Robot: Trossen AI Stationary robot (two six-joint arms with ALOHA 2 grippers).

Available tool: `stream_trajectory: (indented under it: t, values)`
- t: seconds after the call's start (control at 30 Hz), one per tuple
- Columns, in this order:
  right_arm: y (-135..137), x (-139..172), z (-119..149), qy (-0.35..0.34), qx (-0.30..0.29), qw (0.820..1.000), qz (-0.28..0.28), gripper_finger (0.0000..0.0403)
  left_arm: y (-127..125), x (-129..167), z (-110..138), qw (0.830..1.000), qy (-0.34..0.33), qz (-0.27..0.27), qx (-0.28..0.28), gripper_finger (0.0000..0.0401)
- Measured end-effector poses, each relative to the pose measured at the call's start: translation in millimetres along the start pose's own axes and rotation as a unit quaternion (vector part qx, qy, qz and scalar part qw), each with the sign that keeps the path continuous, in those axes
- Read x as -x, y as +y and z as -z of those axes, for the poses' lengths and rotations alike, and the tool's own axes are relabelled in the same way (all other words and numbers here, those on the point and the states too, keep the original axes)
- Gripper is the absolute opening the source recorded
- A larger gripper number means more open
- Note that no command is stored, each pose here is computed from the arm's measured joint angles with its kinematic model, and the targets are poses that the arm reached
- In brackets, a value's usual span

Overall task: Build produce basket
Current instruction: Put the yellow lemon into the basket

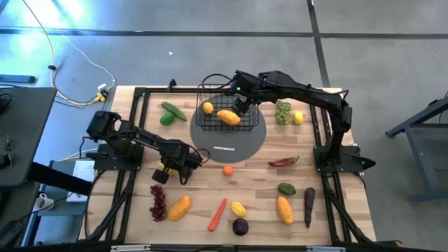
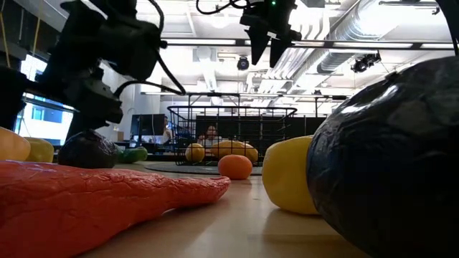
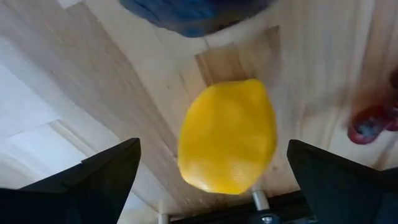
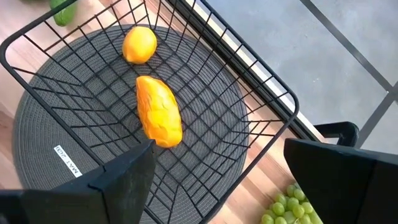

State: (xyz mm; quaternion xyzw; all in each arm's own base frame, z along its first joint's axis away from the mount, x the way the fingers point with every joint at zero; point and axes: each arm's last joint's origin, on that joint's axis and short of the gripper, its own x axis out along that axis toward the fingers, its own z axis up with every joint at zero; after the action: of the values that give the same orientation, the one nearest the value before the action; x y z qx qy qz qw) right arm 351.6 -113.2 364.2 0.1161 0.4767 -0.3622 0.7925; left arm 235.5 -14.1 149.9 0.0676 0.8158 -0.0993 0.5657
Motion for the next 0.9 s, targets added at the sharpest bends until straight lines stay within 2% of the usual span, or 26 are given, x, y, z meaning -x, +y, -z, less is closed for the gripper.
stream_trajectory:
  t: [0.4, 0.6, 0.9]
  values:
    - [-0.5, -0.3, 1.7, 0.008, 0.007, 1.000, 0.003, 0.0335, 5.4, -20.5, 11.2, 1.000, 0.027, 0.013, -0.005, 0.0327]
    - [-0.5, -0.3, 1.7, 0.008, 0.006, 1.000, 0.003, 0.0335, 2.6, -22.2, 7.8, 0.998, -0.001, 0.064, -0.010, 0.0284]
    - [-0.6, -0.2, 2.0, 0.009, 0.000, 1.000, 0.004, 0.0335, 3.1, -22.2, 4.5, 0.998, -0.019, 0.063, -0.023, 0.0262]
